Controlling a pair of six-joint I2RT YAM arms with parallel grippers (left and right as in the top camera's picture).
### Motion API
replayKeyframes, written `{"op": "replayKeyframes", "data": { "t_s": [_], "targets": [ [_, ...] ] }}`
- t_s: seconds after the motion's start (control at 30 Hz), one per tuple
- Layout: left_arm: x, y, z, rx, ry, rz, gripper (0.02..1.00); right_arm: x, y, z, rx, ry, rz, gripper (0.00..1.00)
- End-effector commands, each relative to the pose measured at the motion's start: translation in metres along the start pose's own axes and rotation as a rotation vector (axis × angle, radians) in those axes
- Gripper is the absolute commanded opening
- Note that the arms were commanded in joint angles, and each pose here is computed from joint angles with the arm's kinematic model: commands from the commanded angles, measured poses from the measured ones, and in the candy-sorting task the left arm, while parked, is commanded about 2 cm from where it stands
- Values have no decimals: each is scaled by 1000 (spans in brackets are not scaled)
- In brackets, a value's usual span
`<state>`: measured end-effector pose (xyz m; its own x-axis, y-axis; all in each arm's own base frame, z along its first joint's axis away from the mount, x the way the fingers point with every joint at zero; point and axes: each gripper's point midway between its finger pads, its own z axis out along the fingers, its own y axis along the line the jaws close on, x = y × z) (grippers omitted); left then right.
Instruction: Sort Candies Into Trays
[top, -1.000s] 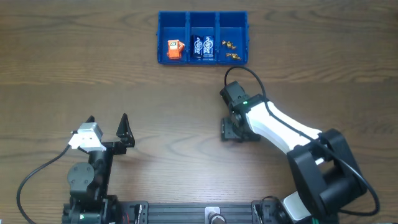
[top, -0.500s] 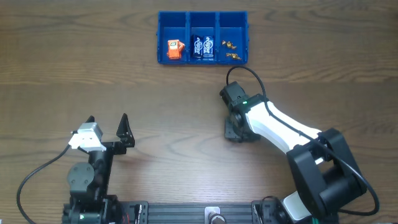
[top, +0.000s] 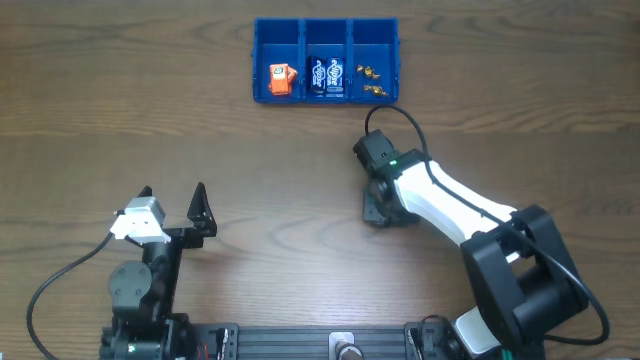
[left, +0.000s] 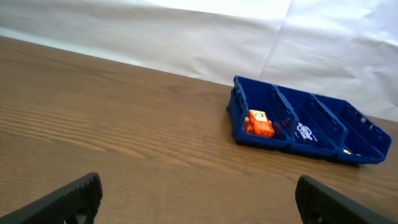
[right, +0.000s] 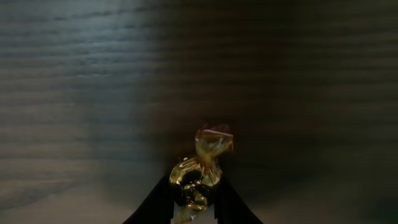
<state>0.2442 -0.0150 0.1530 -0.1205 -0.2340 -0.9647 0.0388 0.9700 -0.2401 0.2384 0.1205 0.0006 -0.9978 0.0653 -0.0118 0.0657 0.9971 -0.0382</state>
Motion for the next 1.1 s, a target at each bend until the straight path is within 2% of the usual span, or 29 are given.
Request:
{"op": "replayKeyframes", "data": {
  "t_s": [0.03,0.13,0.3,0.4,0.53,0.7,0.87,1.03,1.1],
  "targets": [
    [16,2,1,0,49,13,998,-47,3,-48,57,-137,10,180],
    [16,2,1,1,49,13,998,-93,9,-102,71,-257,-42,185],
    [16,2,1,1,49,13,998,-194,14,-166,78,-412,-71,189],
    [16,2,1,1,49,13,998,-252,26,-171,63,-479,-63,189],
    [16,2,1,0,49,13,998,-300,34,-151,43,-512,-52,191],
    [16,2,1,0,49,13,996,-321,38,-121,12,-513,-43,226],
    [16,2,1,1,49,13,998,-322,38,-117,1,-507,-41,264],
    [16,2,1,0,49,13,998,-325,37,-118,-7,-515,-37,503],
    [16,2,1,1,49,13,996,-326,35,-121,-47,-509,-30,546]
  ]
}}
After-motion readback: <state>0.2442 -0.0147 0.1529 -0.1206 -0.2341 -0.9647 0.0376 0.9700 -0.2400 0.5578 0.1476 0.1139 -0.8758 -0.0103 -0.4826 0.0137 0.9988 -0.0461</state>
